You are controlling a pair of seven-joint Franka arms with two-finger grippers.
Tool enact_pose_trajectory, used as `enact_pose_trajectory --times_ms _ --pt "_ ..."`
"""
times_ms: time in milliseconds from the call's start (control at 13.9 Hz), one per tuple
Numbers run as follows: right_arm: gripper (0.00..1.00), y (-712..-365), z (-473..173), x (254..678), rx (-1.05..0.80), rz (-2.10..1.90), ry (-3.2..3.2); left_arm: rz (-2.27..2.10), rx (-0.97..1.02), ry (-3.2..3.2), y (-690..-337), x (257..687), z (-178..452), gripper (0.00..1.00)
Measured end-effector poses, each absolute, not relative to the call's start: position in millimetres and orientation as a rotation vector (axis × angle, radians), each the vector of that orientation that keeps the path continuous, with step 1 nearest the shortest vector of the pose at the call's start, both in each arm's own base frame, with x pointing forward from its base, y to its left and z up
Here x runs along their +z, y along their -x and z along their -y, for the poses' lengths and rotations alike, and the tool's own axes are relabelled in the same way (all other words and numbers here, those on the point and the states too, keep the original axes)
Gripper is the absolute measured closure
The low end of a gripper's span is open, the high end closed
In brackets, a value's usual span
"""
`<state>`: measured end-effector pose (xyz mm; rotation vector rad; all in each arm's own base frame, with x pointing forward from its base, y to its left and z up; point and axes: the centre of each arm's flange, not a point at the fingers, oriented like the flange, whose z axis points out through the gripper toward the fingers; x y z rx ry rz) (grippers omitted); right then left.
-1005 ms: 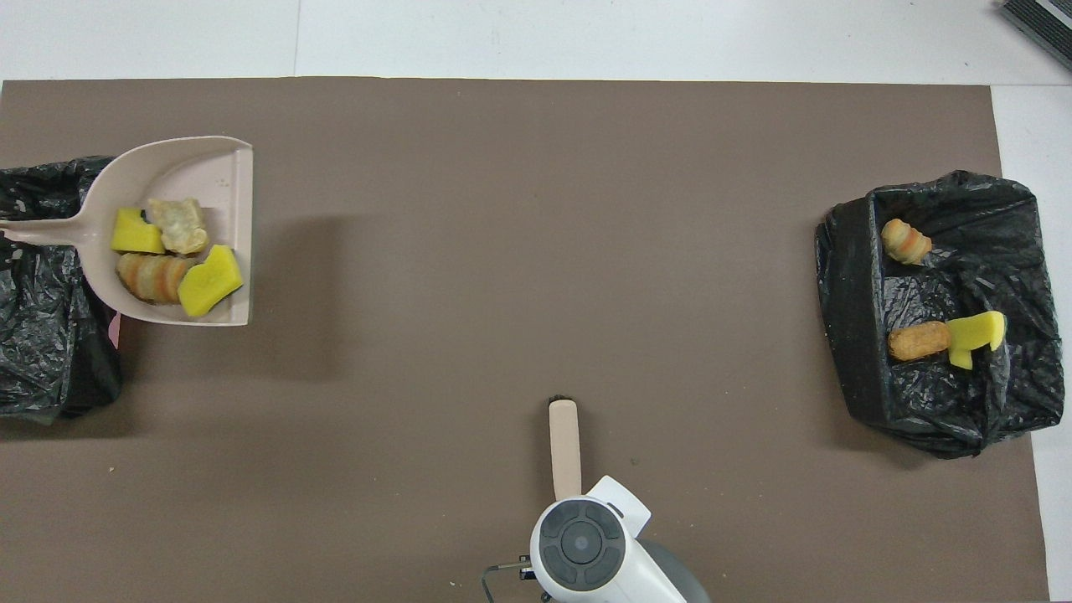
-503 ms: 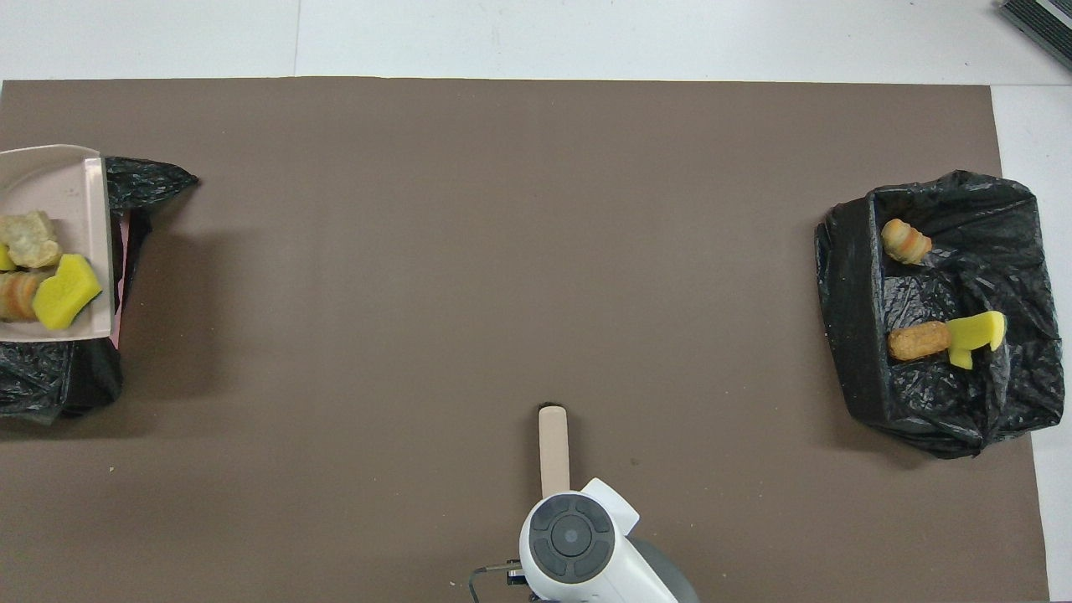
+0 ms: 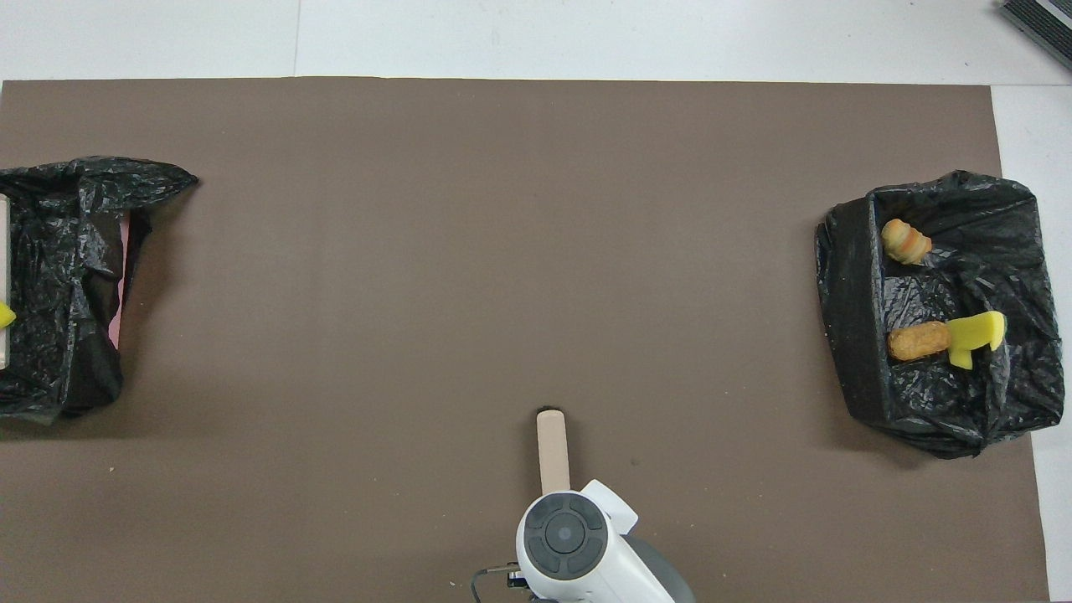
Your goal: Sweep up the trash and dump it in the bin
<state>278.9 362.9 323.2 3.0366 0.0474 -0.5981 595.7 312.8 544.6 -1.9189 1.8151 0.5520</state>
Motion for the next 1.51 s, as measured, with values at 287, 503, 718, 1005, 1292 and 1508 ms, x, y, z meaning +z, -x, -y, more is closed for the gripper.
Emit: enact_pose_trajectory --times_ms 287,503,718,1005,1292,1508 --pt "0.36 -307.3 -358.7 338.3 -0.563 0.021 -3.083 -1.719 0.750 1.732 -612.5 540.3 -269.9 0.69" --pt "0.25 -373.5 -328.8 375.5 -0.475 0.221 -3.174 -1.611 0.882 1.562 -616.4 549.6 -252.9 0.69" --pt "0.00 -437.5 -281.6 416.2 -0.323 0.401 -3.223 -1.506 0.937 1.450 -618.3 559.3 -240.2 0.69" --pt "0.00 -507.1 -199.4 474.6 -0.084 0.629 -3.224 -1.421 0.946 1.372 -611.3 594.2 -231.6 0.69" --pt "0.00 -543.1 -114.2 555.4 0.068 0.524 -3.203 -1.415 0.898 1.355 -604.3 625.4 -209.1 0.69" --pt "0.00 -545.2 -77.8 605.6 0.152 0.361 -3.125 -1.467 0.812 1.432 -607.3 619.0 -192.9 0.69"
